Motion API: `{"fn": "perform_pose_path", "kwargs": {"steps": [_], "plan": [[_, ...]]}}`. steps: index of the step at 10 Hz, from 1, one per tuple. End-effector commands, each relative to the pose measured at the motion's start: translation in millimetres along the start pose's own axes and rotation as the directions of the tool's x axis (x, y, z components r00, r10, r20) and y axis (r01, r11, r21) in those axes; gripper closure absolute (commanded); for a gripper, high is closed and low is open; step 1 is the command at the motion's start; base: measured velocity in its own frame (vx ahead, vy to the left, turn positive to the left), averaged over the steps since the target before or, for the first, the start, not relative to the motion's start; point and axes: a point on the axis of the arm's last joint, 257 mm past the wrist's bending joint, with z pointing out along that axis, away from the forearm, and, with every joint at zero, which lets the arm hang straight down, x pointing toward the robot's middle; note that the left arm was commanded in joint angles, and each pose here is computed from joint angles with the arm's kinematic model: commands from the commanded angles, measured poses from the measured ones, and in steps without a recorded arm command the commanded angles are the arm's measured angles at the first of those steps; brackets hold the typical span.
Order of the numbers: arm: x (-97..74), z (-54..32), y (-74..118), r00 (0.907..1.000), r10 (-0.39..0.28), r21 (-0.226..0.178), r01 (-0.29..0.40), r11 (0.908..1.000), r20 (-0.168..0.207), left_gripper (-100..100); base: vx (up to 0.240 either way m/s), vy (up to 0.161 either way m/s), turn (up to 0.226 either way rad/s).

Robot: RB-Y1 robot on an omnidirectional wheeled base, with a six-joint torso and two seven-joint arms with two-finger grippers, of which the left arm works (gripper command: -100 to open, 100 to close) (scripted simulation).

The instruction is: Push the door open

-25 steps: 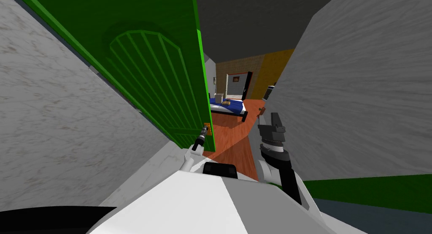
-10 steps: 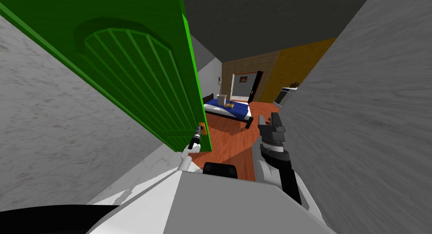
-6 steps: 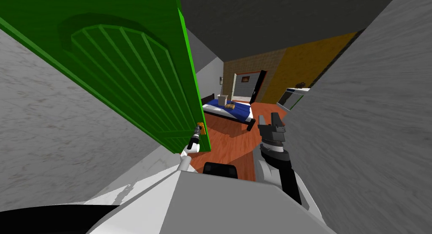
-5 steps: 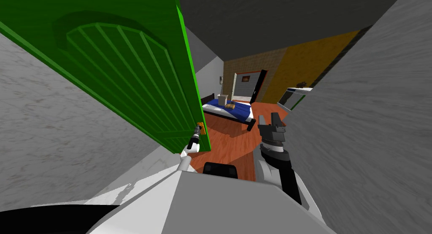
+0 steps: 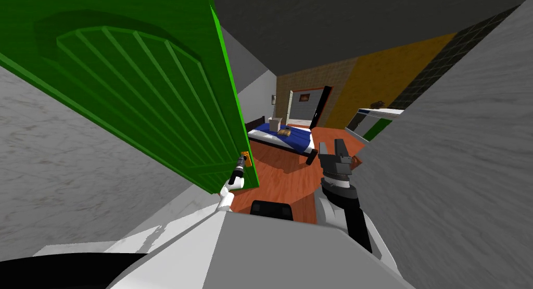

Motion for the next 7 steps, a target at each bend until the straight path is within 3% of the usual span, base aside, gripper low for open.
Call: {"fn": "perform_pose_path", "kwargs": {"steps": [1,7], "plan": [[-17.4,3.1,-9.1,0.9997,0.013,0.019,-0.013,0.9997,0.023,100,0.189,-0.031,0.052],[-61.2,3.0,-12.5,0.9950,0.029,0.022,-0.031,0.9993,0.096,100,0.204,-0.051,0.075]]}}
